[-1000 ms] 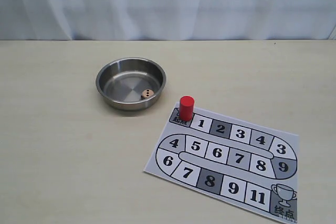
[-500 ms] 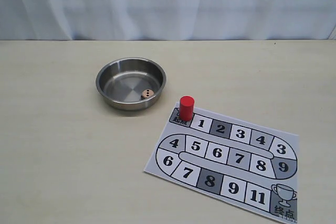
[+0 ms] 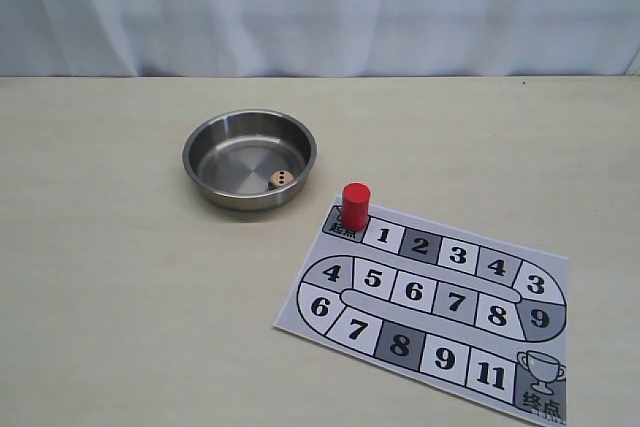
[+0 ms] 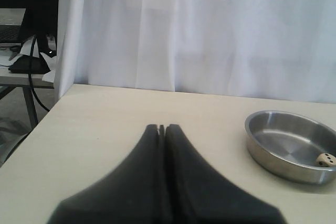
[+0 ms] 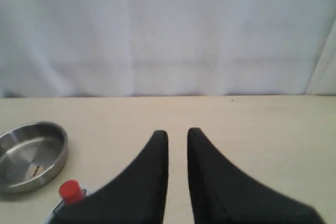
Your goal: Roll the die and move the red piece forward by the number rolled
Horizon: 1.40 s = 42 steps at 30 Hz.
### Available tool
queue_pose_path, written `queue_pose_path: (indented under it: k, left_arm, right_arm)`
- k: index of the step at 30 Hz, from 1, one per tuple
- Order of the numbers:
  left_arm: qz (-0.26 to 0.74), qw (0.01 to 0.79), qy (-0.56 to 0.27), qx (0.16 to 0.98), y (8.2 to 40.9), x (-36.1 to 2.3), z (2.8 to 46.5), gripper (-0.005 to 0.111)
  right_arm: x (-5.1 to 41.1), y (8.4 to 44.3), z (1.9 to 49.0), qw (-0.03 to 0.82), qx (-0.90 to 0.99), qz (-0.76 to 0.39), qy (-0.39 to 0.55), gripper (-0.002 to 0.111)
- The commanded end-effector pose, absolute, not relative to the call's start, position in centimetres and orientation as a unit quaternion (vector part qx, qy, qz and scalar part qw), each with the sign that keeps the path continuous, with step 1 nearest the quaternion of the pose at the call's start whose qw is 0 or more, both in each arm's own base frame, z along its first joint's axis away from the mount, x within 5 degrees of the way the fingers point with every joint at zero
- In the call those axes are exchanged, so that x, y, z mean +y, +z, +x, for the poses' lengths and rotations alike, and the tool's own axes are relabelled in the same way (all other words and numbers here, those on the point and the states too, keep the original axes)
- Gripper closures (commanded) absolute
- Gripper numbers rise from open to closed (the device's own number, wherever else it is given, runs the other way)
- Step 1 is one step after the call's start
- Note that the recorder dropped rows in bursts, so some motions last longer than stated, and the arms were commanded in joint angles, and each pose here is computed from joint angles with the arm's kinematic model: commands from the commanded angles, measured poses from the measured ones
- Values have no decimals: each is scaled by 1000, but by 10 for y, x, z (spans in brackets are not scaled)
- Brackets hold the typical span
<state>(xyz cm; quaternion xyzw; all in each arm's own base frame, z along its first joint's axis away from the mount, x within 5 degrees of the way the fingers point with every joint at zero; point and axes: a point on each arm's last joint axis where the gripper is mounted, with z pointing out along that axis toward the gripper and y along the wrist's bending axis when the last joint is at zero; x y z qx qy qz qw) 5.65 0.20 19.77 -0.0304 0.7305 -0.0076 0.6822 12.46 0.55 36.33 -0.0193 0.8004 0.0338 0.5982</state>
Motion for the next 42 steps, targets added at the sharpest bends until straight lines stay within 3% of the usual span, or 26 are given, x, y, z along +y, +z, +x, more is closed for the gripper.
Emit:
queue_pose_path:
  k: [1, 4, 9, 24, 37, 42]
  left_arm:
    - [-32, 687, -10, 726, 200, 2, 56, 107]
    - [-32, 687, -10, 726, 200, 2, 56, 107]
    - [-32, 687, -10, 726, 200, 2, 56, 107]
    - [-32, 687, -10, 726, 200, 2, 56, 107]
    - [-32, 687, -10, 726, 200, 2, 56, 107]
    - [-32, 687, -10, 726, 200, 2, 56, 107]
  right_arm:
    - [21, 361, 164, 538, 832, -90, 102, 69]
    - [29, 356, 186, 494, 847, -133, 145, 60]
    - [40, 347, 226, 416, 874, -169, 187, 61]
    - [141, 326, 306, 314, 894, -292, 129, 61]
    - [225, 292, 368, 253, 892, -347, 146, 60]
    - [245, 270, 387, 242, 893, -351, 148, 47]
